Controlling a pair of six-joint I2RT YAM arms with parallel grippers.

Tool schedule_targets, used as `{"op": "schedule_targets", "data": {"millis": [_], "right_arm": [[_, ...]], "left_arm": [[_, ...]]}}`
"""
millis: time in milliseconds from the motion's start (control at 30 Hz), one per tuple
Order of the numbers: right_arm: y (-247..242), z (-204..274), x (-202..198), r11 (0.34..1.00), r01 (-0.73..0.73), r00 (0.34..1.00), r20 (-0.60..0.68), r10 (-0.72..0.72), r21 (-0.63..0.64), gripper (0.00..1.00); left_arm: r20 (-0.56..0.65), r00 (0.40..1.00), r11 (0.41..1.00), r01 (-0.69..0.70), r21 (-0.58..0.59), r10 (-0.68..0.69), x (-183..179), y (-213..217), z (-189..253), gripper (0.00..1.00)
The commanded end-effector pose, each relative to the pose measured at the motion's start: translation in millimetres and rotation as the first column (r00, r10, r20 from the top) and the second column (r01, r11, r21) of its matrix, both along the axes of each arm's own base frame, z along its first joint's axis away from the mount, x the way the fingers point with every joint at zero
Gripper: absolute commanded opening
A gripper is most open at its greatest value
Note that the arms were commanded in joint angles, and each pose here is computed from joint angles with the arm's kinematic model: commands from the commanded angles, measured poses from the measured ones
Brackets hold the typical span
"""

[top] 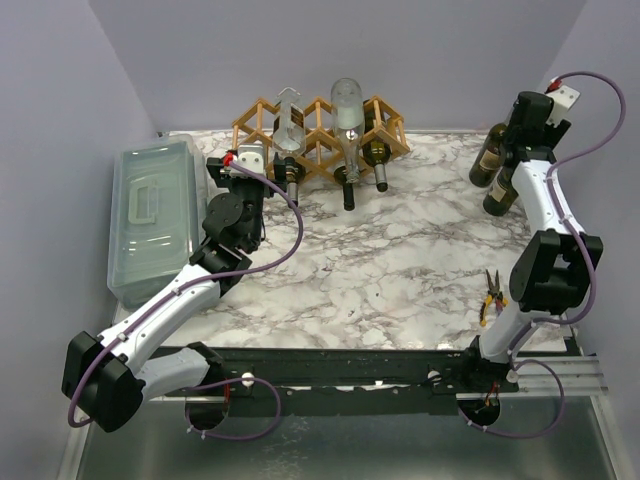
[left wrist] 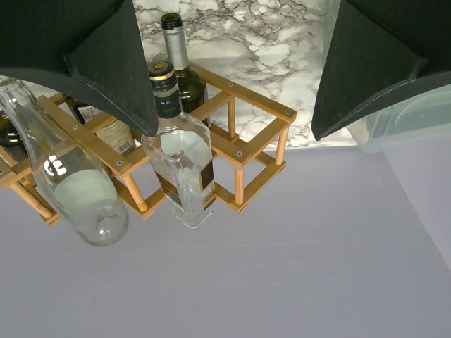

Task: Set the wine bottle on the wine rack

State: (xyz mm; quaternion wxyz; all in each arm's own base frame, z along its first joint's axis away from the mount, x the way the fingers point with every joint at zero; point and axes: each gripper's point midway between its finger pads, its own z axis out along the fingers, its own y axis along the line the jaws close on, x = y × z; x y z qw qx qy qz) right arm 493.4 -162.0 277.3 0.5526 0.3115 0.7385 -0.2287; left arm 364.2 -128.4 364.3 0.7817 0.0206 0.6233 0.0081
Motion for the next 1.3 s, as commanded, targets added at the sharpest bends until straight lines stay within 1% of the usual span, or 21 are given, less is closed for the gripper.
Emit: {"op": "schedule_targets", "data": {"millis": [0,67,233,300,367,467,633,767,833,967,1067,1167,1267], "right_arm": [[-6.3,-18.3,5.4,0.999,0.028,0.999,-0.022,-0.028,-0.015,0.64],[-7.0,-24.0,3.7,0.999,0.03,0.999,-0.027,-0.03,-0.021,0.63],[-9.6,-40.5,-0.1,0.998,0.036,0.998,-0.05,-0.038,-0.045,0.55],[-8.1,-46.7,0.1,0.999,0.021,0.998,-0.064,-0.024,-0.045,0.49],[-3.8,-48.3,-0.3,0.999,0.001,0.997,-0.083,-0.005,-0.042,0.37],[5.0,-50.8,-7.0,0.999,-0.006,0.995,-0.095,0.001,-0.047,0.28],[21.2,-58.8,-27.3,0.999,-0.033,0.991,-0.129,0.029,-0.034,0.09],[45.0,-59.2,-43.1,0.996,-0.082,0.984,-0.162,0.074,-0.041,0.01],[57.2,-58.0,-50.8,0.993,-0.112,0.981,-0.166,0.104,-0.041,0.0],[95.5,-60.0,-62.5,0.974,-0.224,0.958,-0.19,0.215,-0.023,0.01],[127.1,-64.8,-73.2,0.947,-0.318,0.927,-0.198,0.319,0.04,0.01],[166.5,-70.1,-85.4,0.89,-0.445,0.867,-0.199,0.457,0.104,0.01],[210.4,-67.5,-99.5,0.788,-0.6,0.769,-0.169,0.616,0.14,0.01]], "left_arm": [[0.009,1.0,1.0,0.014,0.0,-0.014,-3.2,0.1,3.3,0.91],[0.01,1.0,1.0,0.014,0.002,-0.014,-3.3,0.2,3.5,0.91],[0.012,1.0,1.0,0.01,0.002,-0.01,-3.7,1.1,4.7,0.91],[0.011,1.0,1.0,0.009,0.004,-0.009,-3.4,1.1,4.2,0.91],[0.012,1.0,1.0,0.01,0.002,-0.01,-3.6,1.0,4.8,0.91],[0.012,1.0,1.0,0.011,0.003,-0.011,-3.4,1.1,4.6,0.91],[0.011,1.0,1.0,0.021,-0.002,-0.021,-3.1,-0.9,4.0,0.91],[0.003,1.0,1.0,0.027,-0.007,-0.027,-0.9,-3.4,0.9,0.91],[0.001,0.999,0.999,0.046,-0.009,-0.046,-0.7,-7.2,0.1,0.91],[-0.009,0.998,0.998,0.055,-0.004,-0.055,1.6,-10.5,-3.3,0.91],[-0.011,0.998,0.998,0.069,-0.001,-0.069,1.5,-13.0,-3.3,0.91],[-0.017,0.997,0.997,0.074,0.001,-0.074,2.6,-14.9,-4.8,0.91],[-0.016,0.996,0.996,0.085,-0.005,-0.085,1.5,-16.0,-3.2,0.91]]}}
